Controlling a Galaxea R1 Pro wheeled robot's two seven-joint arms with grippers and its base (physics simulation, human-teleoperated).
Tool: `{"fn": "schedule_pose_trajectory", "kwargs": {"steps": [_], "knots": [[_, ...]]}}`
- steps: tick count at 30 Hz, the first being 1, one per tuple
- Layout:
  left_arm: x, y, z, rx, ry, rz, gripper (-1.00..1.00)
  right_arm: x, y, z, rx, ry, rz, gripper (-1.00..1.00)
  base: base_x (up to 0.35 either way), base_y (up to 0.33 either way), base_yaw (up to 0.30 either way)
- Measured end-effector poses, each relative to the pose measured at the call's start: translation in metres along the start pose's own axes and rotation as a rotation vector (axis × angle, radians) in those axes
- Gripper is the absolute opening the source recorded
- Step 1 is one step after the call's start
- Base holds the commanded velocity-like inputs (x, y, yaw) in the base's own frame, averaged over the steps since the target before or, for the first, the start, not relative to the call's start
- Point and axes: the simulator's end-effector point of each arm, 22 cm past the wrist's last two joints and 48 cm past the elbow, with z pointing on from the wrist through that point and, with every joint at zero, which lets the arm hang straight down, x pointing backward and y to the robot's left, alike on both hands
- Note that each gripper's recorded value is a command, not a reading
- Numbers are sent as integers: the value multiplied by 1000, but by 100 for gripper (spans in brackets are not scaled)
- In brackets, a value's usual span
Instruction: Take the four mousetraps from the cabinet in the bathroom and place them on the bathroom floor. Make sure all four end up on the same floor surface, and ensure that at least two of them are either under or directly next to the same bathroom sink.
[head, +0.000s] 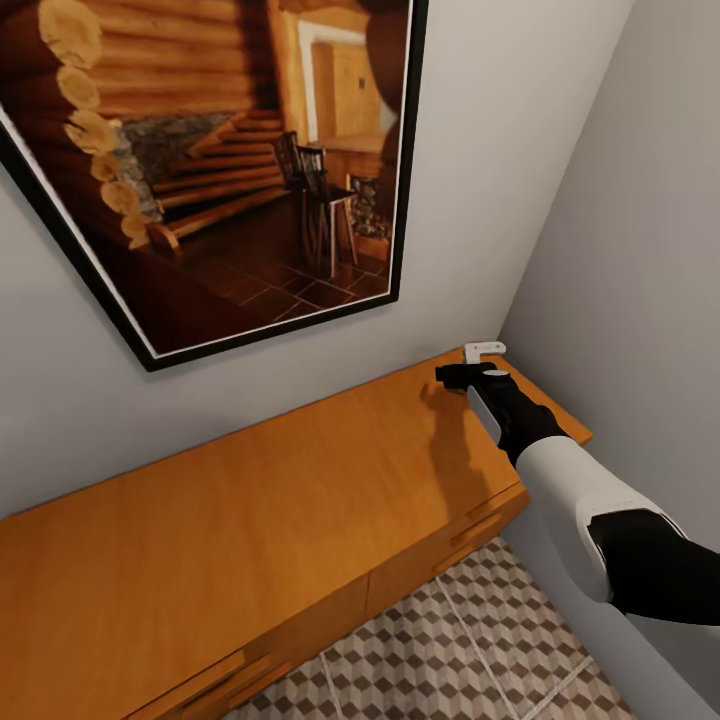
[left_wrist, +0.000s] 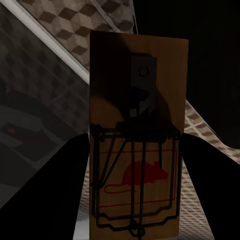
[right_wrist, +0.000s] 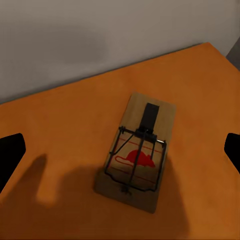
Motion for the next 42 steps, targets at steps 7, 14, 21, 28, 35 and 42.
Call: {"fn": "schedule_pose_trajectory", "kwargs": {"steps": [7, 14, 21, 28, 35, 42], "knots": [[0, -3, 0, 4, 0, 1, -100, 0, 0, 0, 0, 1, 0, 100, 2, -8, 0], [-1, -4, -1, 5, -1, 1, -100, 6, -2, 1, 3, 12, -2, 100, 0, -27, 0], [0, -4, -1, 5, 0, 1, -100, 24, -4, 4, 9, 52, -7, 100, 0, -2, 0], [0, -5, 0, 6, 1, 1, -100, 25, -4, 5, 10, 51, -5, 100, 0, 0, 0], [4, -5, 0, 7, 9, 3, -100, 31, -4, 8, 9, 59, -3, 100, 0, 0, 0], [7, -6, 1, 9, 19, 4, -100, 38, -4, 12, 8, 69, -4, 100, 0, 0, 0]]}}
